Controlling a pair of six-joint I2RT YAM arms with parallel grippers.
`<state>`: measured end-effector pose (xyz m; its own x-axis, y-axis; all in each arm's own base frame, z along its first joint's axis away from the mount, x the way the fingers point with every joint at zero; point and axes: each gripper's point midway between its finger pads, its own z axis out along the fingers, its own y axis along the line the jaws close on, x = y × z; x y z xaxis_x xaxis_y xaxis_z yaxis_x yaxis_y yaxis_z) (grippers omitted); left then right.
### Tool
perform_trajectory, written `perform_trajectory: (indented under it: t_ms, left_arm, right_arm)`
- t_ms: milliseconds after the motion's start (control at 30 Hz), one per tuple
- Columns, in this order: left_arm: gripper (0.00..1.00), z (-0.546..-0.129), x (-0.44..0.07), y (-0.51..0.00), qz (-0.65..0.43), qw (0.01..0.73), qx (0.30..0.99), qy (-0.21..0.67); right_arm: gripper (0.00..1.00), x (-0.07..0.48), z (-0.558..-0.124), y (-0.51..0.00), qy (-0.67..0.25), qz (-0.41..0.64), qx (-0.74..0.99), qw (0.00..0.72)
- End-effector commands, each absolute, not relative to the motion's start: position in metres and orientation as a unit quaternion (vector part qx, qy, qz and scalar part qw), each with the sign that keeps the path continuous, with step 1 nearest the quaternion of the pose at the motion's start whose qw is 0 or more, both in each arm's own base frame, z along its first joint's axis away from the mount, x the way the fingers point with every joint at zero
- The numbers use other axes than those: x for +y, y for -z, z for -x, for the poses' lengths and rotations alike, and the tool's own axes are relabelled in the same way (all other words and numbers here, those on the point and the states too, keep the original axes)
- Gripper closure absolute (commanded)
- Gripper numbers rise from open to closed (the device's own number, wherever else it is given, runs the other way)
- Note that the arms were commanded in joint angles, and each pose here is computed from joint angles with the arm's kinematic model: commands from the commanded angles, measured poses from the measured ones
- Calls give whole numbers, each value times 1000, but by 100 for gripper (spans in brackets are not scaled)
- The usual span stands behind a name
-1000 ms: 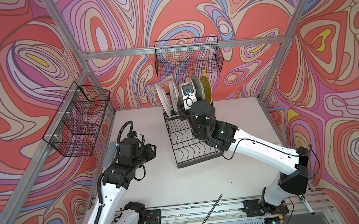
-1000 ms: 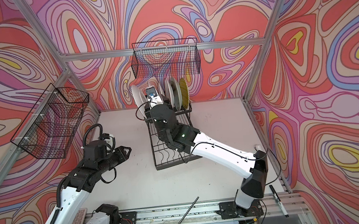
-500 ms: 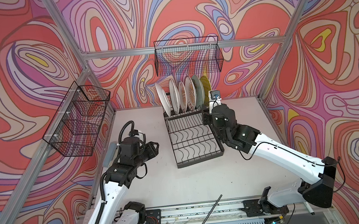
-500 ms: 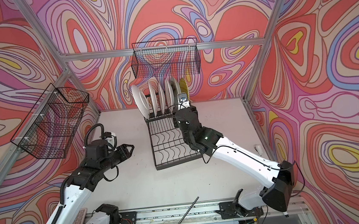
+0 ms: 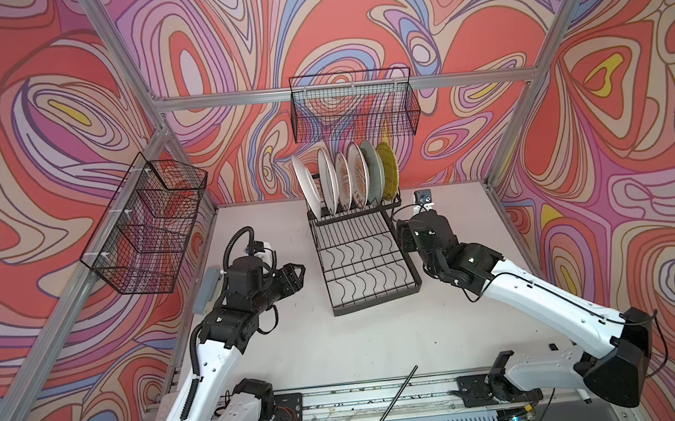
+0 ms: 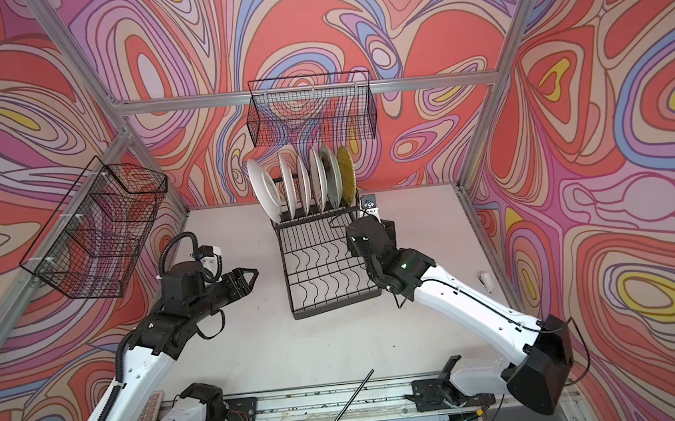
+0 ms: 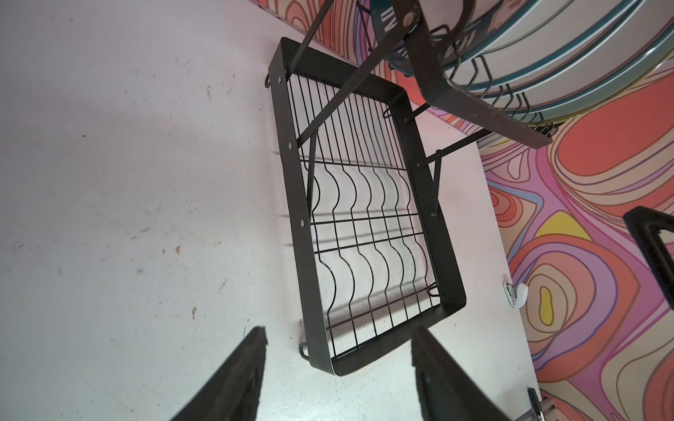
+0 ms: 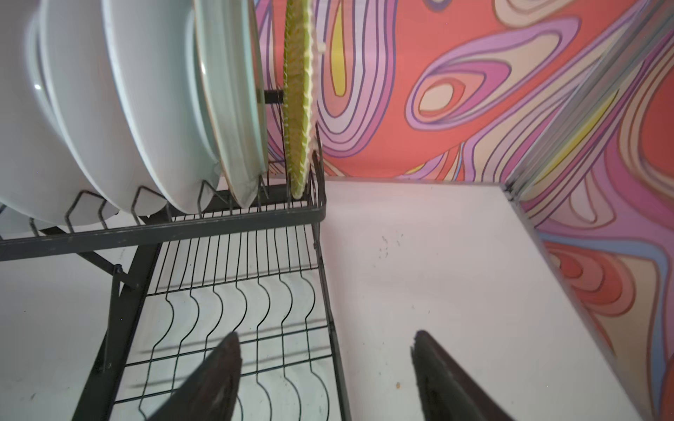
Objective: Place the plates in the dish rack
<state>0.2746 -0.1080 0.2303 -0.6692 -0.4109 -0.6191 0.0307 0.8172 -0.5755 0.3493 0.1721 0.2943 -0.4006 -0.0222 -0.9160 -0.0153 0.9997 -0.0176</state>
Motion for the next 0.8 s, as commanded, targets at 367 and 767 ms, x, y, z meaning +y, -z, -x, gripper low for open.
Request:
perform_trajectory:
  t_ms: [367, 767]
  left_arm:
    - [0, -274, -118, -230, 83, 366, 881, 288]
    - [0, -285, -116, -205, 110, 285, 920, 244]
  right_arm:
    - [1, 140, -343, -300, -3, -44, 830, 555]
    - [2, 112, -347, -291, -9, -87, 839, 538]
